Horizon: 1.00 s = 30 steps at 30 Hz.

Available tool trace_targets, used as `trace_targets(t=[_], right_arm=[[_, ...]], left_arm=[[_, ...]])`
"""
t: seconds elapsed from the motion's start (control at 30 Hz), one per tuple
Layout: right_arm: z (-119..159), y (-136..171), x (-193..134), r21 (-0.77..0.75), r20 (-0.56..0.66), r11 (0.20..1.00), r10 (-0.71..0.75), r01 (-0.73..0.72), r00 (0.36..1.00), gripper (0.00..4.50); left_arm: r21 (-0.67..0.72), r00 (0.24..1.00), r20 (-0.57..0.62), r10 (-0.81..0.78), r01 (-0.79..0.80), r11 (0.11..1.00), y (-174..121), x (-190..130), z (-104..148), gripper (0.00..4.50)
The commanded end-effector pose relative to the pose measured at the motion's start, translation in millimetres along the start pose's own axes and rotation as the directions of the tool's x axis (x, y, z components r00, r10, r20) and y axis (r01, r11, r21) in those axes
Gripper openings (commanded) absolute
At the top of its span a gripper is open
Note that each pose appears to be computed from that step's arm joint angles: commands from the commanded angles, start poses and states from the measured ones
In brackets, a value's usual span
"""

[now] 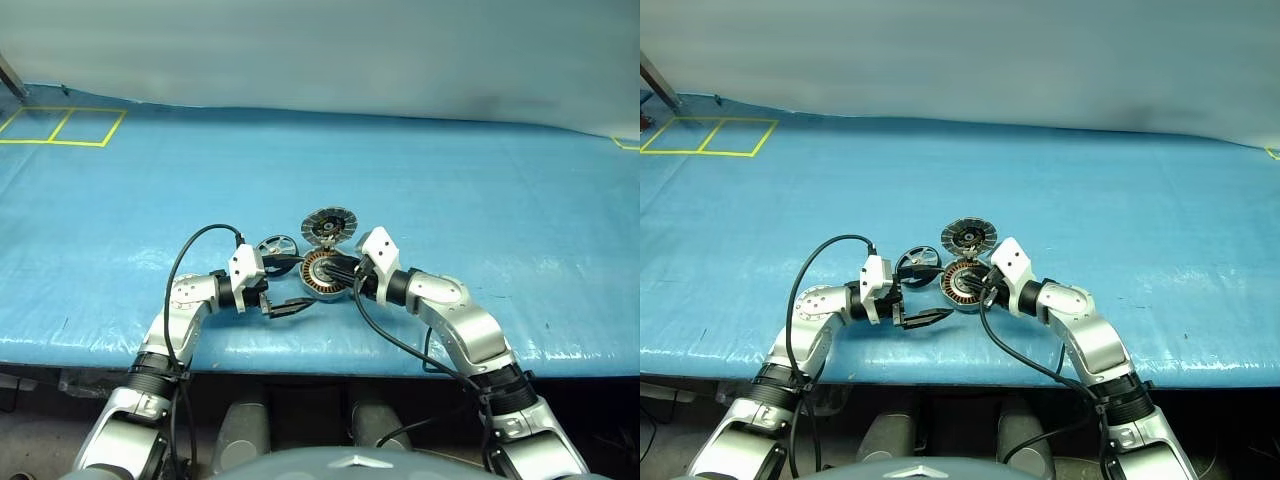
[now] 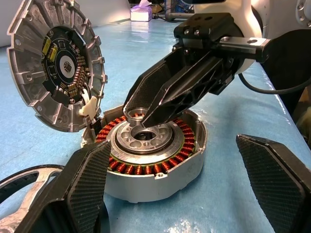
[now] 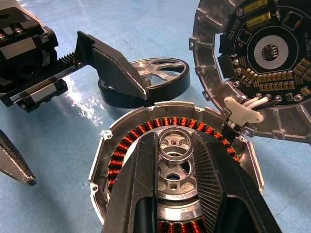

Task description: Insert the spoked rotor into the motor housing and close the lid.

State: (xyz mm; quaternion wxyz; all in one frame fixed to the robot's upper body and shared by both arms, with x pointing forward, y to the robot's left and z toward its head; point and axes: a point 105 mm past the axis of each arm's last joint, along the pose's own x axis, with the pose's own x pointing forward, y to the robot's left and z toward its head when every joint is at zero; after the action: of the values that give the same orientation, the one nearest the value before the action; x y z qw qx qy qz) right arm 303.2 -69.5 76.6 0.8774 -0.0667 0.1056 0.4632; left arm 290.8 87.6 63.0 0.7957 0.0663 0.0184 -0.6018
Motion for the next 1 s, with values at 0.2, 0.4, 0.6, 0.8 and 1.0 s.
trace_targets(t=[0.2, 0.4, 0.6, 0.8, 1.0], right_arm=[[4, 1, 1, -0.022, 0.019, 1.0, 0.003, -0.003, 1.0, 0.69], [0, 1, 1, -0.016, 0.003, 1.0, 0.001, -0.001, 1.0, 0.69], [-3, 1, 1, -0.012, -0.004, 1.0, 0.0, 0.0, 1.0, 0.69], [-4, 1, 2, -0.011, -0.01, 1.0, -0.001, 0.0, 1.0, 0.69], [-2, 1, 2, -0.017, -0.005, 1.0, -0.003, 0.003, 1.0, 0.69]], left_arm=[[0.036, 1.0, 0.013, -0.005, 0.005, 0.999, 0, 0, 6, 4.5], [0.04, 1.0, 0.011, -0.003, 0.002, 0.999, 1, 0, 6, 4.5], [0.04, 1.0, 0.007, 0.003, -0.003, 0.999, 2, 0, 5, 4.5], [0.039, 1.0, 0.004, 0.01, -0.01, 0.999, 3, -1, 4, 4.5], [0.038, 1.0, 0.001, 0.015, -0.015, 0.999, 4, -1, 3, 4.5]])
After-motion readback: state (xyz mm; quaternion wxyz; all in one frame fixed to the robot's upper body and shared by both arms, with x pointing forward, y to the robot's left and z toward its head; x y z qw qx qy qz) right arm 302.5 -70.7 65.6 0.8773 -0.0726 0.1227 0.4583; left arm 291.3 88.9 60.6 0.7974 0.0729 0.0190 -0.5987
